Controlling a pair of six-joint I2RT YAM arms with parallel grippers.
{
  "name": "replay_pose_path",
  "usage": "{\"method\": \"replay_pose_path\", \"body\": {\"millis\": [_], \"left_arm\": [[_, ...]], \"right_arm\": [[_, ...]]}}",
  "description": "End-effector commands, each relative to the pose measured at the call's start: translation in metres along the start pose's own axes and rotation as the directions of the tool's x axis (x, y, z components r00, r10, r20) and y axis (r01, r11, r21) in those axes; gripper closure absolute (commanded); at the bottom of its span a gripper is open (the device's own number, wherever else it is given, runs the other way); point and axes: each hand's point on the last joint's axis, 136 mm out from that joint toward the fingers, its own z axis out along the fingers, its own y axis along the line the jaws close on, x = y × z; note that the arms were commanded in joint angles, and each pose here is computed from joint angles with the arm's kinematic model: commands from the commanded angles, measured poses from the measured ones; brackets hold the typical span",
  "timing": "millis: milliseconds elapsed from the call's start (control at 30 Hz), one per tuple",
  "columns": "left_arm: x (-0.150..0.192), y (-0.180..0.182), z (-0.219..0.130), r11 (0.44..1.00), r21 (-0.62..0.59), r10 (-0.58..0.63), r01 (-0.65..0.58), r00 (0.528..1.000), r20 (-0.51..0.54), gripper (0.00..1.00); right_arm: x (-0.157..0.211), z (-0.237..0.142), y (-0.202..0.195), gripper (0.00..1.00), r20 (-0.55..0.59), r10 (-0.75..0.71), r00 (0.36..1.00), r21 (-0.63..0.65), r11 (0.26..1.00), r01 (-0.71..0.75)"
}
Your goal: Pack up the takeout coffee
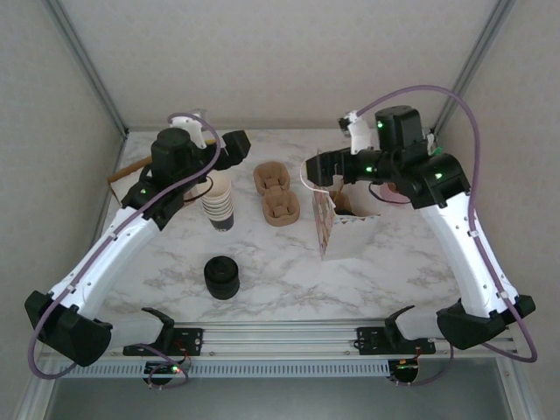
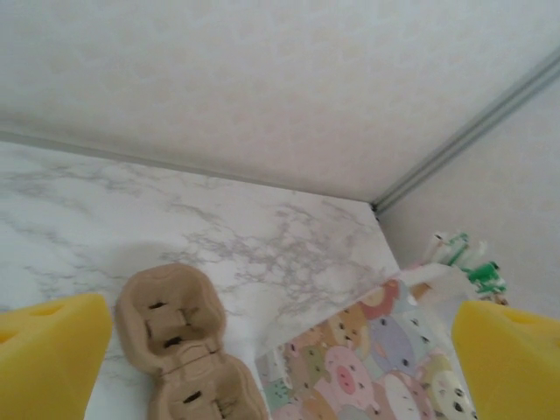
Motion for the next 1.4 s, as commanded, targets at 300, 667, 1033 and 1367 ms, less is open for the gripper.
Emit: {"method": "replay_pose_path", "body": {"millis": [300, 667, 1033, 1367], "left_arm": [[-0.019, 0.125, -0.032, 0.907, -0.395, -0.132, 0.147, 0.989, 0.065, 0.00], [-0.003, 0.225, -0.026, 0.739, -0.660, -0.188, 0.137, 0.982, -0.006, 0.08], [0.027, 0.330, -0.011, 0.521, -0.852, -0.272, 0.045, 0.955, -0.116, 0.20], [0.055, 0.405, -0.004, 0.447, -0.894, -0.402, 0.013, 0.896, -0.188, 0.36]], "right_arm": [[0.022, 0.068, 0.054, 0.01, -0.131, -0.140, 0.981, -0.132, 0.984, 0.123], [0.016, 0.129, 0.047, 0.01, -0.207, -0.127, 0.970, -0.031, 0.992, 0.123], [0.002, 0.142, 0.022, 0.01, -0.159, -0.095, 0.983, 0.119, 0.986, 0.114], [0.006, 0.141, 0.030, 0.01, -0.168, -0.154, 0.974, 0.056, 0.985, 0.165]]}}
